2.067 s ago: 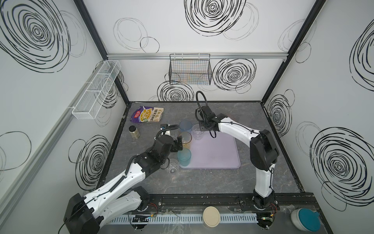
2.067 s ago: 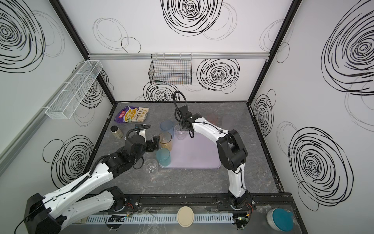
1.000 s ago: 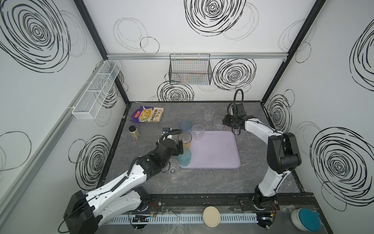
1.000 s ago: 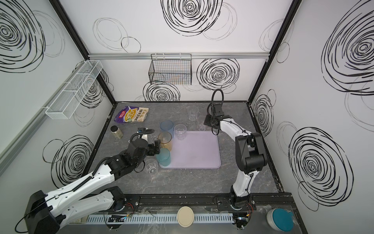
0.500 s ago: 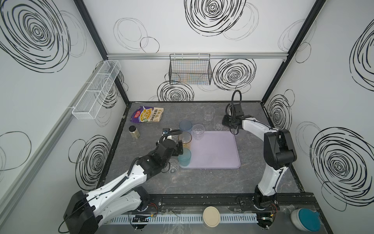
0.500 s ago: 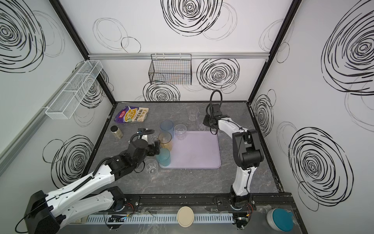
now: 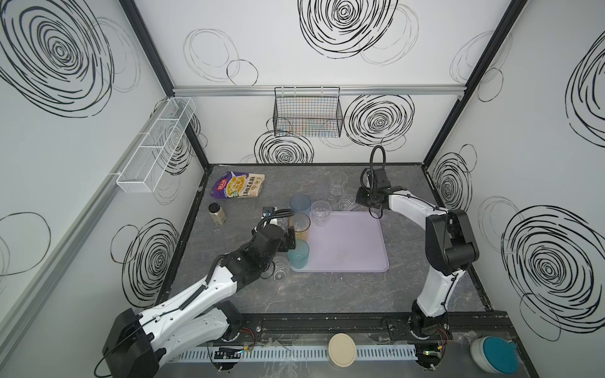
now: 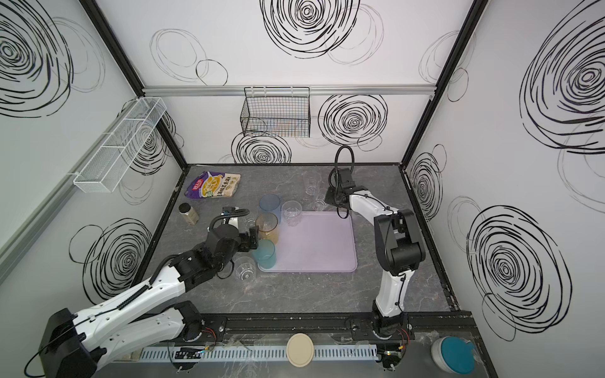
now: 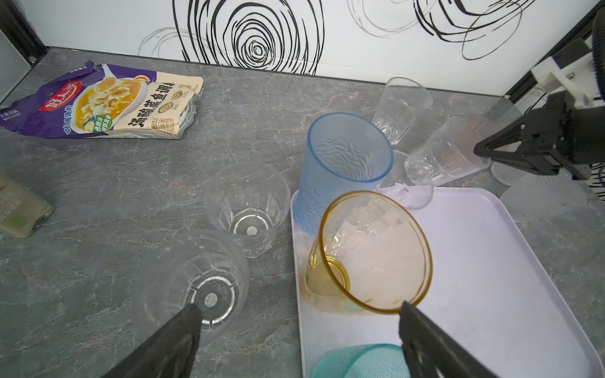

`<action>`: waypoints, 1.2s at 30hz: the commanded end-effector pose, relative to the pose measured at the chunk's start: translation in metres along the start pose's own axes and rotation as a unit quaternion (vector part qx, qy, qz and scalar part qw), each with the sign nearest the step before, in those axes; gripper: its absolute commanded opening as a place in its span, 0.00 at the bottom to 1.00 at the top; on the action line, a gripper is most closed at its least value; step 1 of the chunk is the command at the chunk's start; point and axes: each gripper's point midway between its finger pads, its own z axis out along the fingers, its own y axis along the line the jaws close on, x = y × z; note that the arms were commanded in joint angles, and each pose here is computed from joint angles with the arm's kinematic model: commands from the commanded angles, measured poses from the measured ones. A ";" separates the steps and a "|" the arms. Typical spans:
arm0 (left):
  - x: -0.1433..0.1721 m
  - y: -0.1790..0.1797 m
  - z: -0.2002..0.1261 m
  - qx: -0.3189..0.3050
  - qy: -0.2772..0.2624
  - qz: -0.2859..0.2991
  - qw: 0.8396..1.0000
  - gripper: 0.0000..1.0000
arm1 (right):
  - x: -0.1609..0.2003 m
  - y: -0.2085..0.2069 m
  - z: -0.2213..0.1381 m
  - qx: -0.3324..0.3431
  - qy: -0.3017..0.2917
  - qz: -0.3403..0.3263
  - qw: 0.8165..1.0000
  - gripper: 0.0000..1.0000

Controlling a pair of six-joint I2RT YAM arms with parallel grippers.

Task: Place the glasses into the tray
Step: Pick up the glass from the top-center of the table, then place the glass on the tray.

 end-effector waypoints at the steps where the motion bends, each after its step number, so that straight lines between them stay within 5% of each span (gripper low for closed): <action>1: -0.023 0.004 -0.005 -0.008 -0.037 -0.007 0.999 0.96 | -0.029 0.022 -0.038 -0.015 -0.047 -0.017 0.999 0.08; 10: -0.044 0.032 -0.009 -0.013 -0.052 -0.036 0.998 0.96 | -0.024 0.042 -0.082 0.000 -0.063 -0.072 0.995 0.07; 19: -0.046 0.042 -0.010 -0.008 -0.052 -0.061 0.997 0.96 | 0.056 0.032 -0.105 0.053 0.006 -0.171 0.984 0.06; 27: -0.035 0.038 -0.006 -0.001 -0.042 -0.073 0.996 0.96 | 0.126 0.085 -0.086 0.016 0.072 -0.228 0.971 0.04; 36: -0.029 0.049 -0.012 -0.010 -0.036 -0.073 0.997 0.96 | 0.156 0.122 -0.055 0.001 0.105 -0.252 0.962 0.02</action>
